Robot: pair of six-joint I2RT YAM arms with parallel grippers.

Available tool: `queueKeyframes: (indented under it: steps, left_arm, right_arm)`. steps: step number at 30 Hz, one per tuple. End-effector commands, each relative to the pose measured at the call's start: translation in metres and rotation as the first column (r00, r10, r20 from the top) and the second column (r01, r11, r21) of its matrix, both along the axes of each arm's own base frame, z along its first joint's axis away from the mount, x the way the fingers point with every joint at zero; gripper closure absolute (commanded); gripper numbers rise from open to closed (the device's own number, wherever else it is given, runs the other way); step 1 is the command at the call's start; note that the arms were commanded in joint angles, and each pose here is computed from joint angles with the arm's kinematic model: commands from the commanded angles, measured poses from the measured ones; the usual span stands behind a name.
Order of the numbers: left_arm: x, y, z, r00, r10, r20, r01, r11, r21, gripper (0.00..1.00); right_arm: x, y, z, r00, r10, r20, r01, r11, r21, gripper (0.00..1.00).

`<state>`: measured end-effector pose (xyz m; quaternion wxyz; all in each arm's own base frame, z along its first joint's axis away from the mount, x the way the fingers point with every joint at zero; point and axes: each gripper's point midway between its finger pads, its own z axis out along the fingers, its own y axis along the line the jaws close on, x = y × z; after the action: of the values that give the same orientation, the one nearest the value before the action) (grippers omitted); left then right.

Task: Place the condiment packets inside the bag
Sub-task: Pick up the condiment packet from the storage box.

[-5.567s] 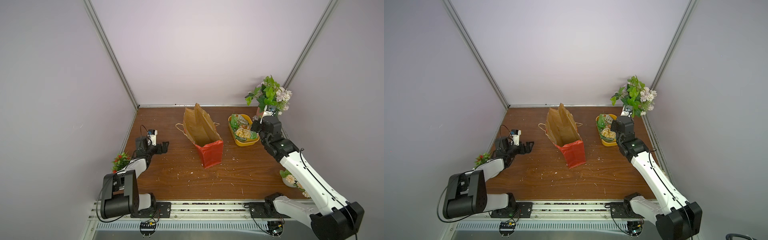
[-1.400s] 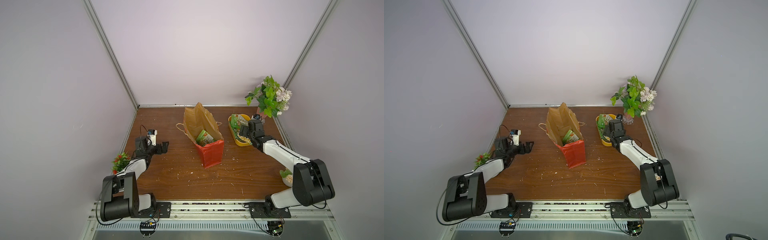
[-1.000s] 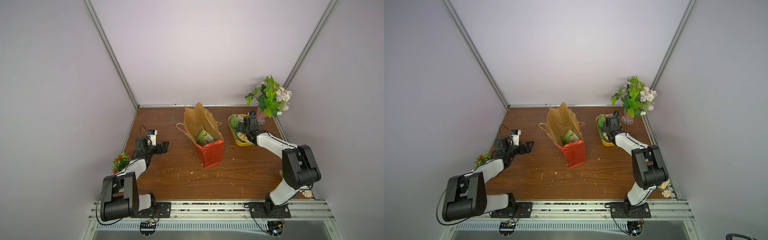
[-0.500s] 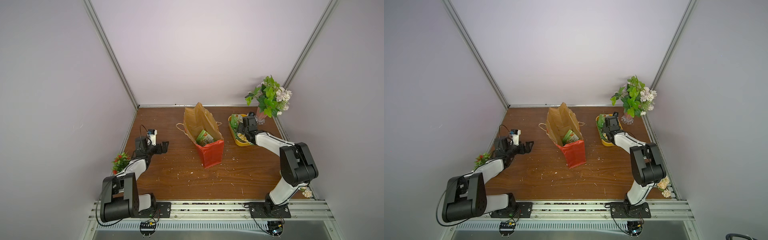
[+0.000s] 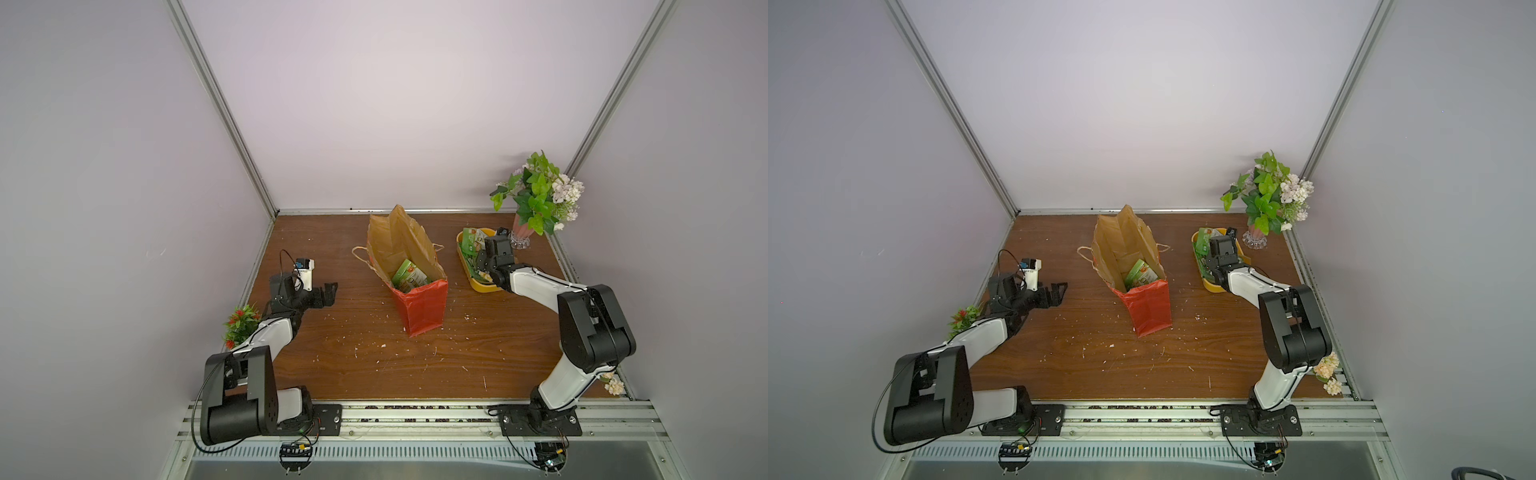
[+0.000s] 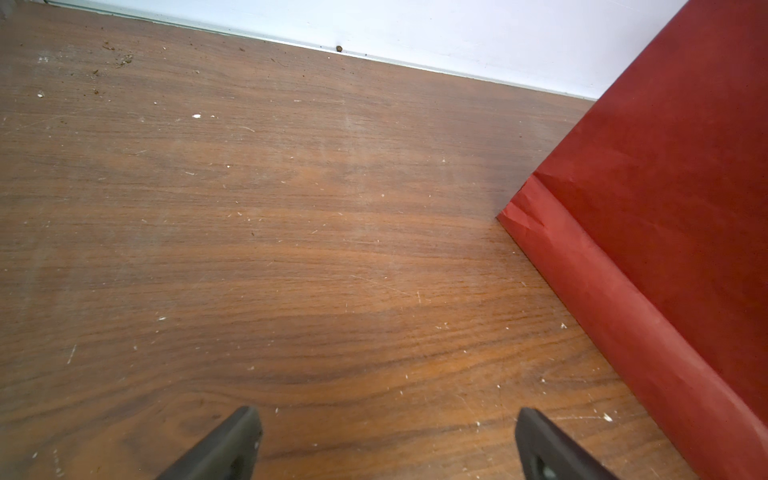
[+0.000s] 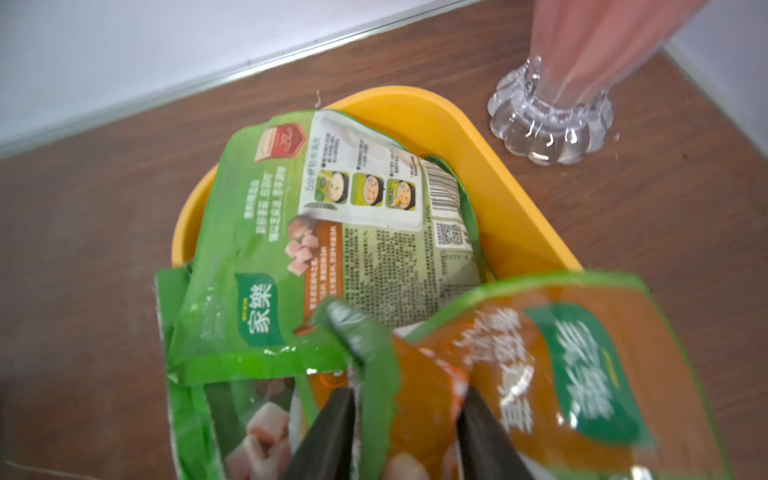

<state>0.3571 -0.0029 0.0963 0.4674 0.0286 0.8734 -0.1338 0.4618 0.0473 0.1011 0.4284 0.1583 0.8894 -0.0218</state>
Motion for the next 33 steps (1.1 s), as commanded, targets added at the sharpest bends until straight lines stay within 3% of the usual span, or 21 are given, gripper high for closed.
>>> queueKeyframes:
  steps: [1, 4, 7, 12, 16, 24, 33]
  left_arm:
    - [-0.002, 0.002, -0.001, 1.0, -0.004, -0.003, 0.004, 1.0, 0.003, 0.02]
    - [-0.002, 0.002, -0.001, 1.0, -0.003, -0.004, 0.003, 1.0, 0.004, 0.02]
    - [-0.002, 0.002, 0.0, 1.0, -0.002, -0.002, 0.002, 1.0, 0.005, 0.01]
    - [-0.002, 0.002, -0.001, 1.0, 0.0, -0.006, 0.001, 1.0, 0.005, 0.01]
    - [-0.002, 0.002, -0.002, 1.0, 0.0, -0.007, 0.0, 1.0, 0.005, 0.01]
    - [-0.002, 0.002, -0.001, 1.0, 0.0, -0.004, 0.001, 1.0, 0.007, 0.01]
    - [-0.002, 0.003, -0.001, 1.0, 0.001, -0.005, -0.001, 1.0, 0.008, 0.01]
  right_arm:
    - [0.001, -0.002, 0.024, 0.998, -0.009, 0.055, 0.008, 1.0, 0.012, 0.74]
    - [-0.001, -0.003, 0.048, 0.995, -0.01, 0.102, 0.008, 1.0, 0.022, 0.86]
    - [-0.007, -0.002, 0.074, 0.988, -0.002, 0.152, -0.004, 0.999, 0.039, 0.91]
    - [-0.024, 0.003, 0.118, 0.969, 0.036, 0.243, -0.058, 0.994, 0.087, 0.93]
    - [-0.04, 0.024, 0.16, 0.93, 0.142, 0.34, -0.201, 0.969, 0.145, 0.92]
    - [-0.081, 0.074, 0.241, 0.783, 0.346, 0.517, -0.51, 0.833, 0.216, 0.91]
    - [-0.118, 0.159, 0.309, 0.609, 0.52, 0.6, -0.713, 0.69, 0.126, 0.91]
